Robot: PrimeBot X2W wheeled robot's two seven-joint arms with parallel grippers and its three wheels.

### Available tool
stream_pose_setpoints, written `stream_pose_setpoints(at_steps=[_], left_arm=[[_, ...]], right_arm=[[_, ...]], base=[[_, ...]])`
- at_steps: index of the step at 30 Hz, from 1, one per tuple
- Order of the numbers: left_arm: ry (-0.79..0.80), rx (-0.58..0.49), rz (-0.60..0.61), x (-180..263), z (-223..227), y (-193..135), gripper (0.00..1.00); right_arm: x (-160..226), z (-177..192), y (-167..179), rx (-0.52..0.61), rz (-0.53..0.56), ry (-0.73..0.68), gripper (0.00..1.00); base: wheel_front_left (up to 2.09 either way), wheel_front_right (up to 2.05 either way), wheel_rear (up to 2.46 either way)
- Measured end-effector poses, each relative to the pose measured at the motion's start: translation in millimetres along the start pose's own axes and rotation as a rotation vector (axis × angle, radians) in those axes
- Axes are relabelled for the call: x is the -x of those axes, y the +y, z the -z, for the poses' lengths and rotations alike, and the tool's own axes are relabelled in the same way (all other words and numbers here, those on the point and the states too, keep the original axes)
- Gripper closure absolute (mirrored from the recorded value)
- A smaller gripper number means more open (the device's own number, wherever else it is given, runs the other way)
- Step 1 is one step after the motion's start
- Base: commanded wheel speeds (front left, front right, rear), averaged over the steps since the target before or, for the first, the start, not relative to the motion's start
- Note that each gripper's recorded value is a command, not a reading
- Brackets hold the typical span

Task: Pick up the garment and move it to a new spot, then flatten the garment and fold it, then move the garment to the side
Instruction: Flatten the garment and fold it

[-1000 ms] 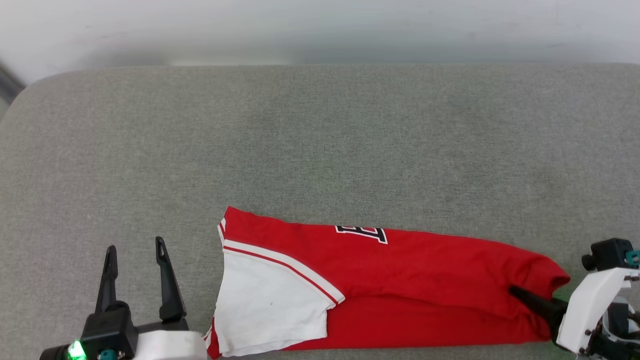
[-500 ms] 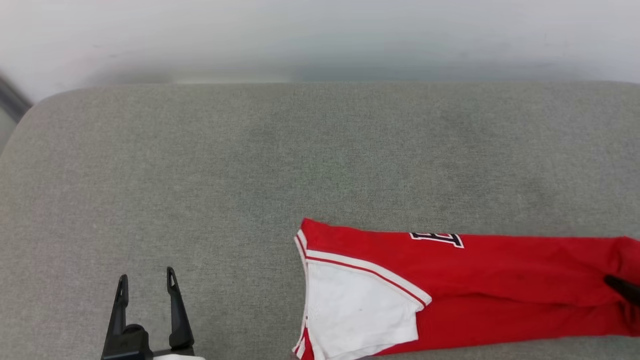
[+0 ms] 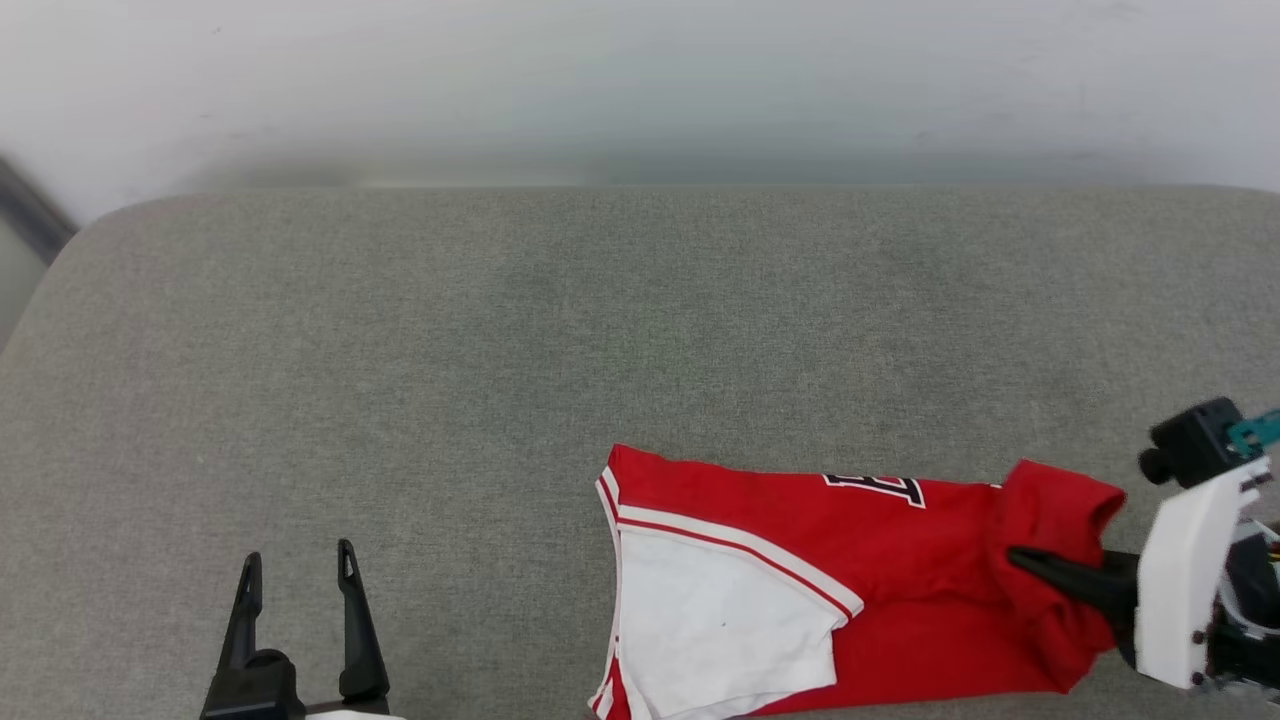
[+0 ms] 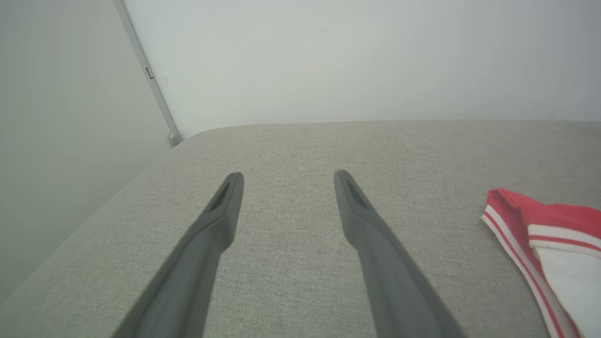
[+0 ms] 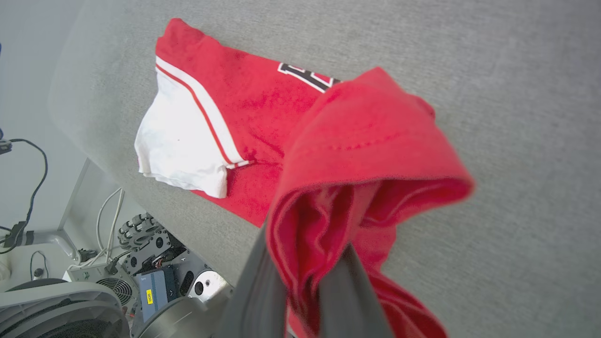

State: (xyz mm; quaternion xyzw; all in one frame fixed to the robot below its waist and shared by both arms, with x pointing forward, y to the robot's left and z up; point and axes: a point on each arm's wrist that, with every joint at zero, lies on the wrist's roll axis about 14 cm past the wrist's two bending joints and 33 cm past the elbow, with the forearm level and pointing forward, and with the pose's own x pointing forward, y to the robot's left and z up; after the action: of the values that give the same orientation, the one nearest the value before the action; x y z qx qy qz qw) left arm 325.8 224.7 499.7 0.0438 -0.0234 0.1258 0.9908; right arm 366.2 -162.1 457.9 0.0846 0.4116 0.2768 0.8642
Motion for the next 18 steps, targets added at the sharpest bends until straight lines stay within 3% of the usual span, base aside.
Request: stream_pose_setpoints(at_steps=[11, 18], left_arm=[[-0.001, 0.007, 0.002, -12, 1, 0, 0.0], [0.013, 0.008, 0.004, -18, 6, -2, 0.0]], right_arm=[[-59, -17, 111, 0.347, -0.219, 0.102, 1.0], [-101, -13, 144, 0.457, -0.266, 0.191, 1.0]], base=[[0.0, 0.0, 0.0], [0.0, 0.0, 0.0]])
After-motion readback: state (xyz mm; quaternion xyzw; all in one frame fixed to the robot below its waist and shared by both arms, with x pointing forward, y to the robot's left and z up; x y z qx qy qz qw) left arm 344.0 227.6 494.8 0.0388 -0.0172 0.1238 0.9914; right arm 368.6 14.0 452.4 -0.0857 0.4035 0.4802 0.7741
